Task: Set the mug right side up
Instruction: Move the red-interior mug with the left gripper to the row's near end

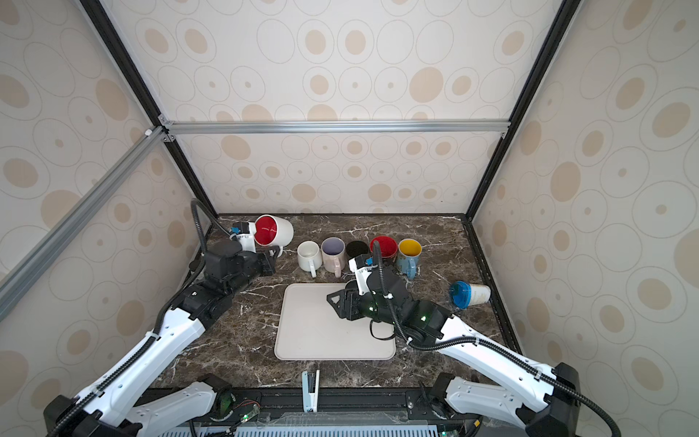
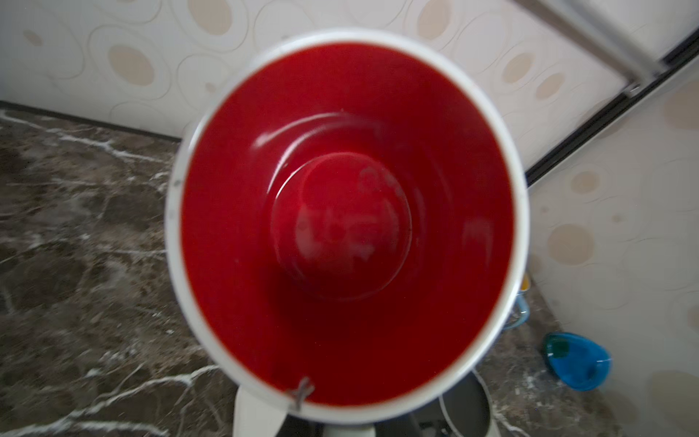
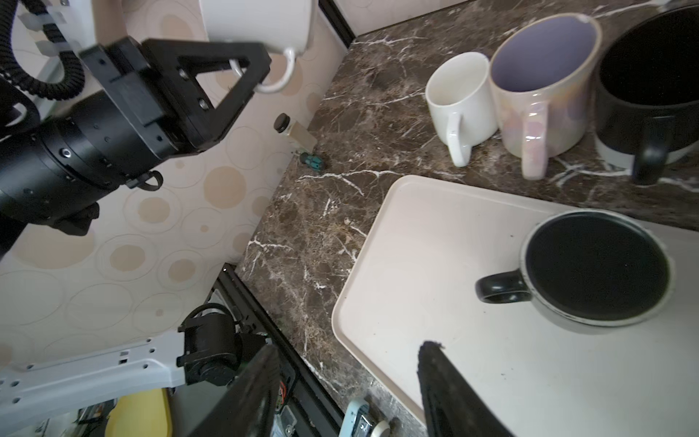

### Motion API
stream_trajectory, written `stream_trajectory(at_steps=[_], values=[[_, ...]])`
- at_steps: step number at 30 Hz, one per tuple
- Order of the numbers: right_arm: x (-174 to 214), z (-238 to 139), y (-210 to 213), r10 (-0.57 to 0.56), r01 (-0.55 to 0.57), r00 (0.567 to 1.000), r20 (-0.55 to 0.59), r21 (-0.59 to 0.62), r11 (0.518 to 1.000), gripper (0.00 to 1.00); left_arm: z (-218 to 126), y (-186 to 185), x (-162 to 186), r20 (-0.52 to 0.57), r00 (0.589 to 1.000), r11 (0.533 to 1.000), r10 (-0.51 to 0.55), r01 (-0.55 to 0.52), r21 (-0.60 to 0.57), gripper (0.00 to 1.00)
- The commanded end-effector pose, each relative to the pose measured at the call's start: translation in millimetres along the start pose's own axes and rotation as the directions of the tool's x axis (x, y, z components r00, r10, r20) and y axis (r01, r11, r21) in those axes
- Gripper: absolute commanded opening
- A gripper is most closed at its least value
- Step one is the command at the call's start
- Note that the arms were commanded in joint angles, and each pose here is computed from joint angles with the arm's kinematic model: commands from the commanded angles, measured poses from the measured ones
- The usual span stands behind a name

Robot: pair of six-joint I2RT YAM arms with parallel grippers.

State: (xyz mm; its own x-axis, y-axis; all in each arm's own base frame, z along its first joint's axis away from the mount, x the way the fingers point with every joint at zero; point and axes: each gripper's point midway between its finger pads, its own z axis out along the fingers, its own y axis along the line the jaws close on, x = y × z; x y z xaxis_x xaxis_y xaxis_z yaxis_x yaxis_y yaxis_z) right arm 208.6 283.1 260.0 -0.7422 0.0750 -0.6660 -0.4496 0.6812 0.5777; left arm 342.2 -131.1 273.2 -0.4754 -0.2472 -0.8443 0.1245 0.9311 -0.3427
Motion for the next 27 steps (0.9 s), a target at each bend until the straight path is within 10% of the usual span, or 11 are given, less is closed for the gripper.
stream_trajectory(at_steps=[1,27], values=[[5.4,-4.3,-31.6,-0.012,0.016,1.000,-0.025,0.176,0.984,0.60,-6.3,14.0,-29.3,0.050,0.993,0.988,0.102,-0.096,-0.123,0.00],[12.4,-16.4,-79.5,-0.014,0.028,0.999,-0.036,0.400,0.916,0.58,101.3,50.1,29.2,-0.170,0.980,0.973,0.101,-0.133,-0.191,0.00]])
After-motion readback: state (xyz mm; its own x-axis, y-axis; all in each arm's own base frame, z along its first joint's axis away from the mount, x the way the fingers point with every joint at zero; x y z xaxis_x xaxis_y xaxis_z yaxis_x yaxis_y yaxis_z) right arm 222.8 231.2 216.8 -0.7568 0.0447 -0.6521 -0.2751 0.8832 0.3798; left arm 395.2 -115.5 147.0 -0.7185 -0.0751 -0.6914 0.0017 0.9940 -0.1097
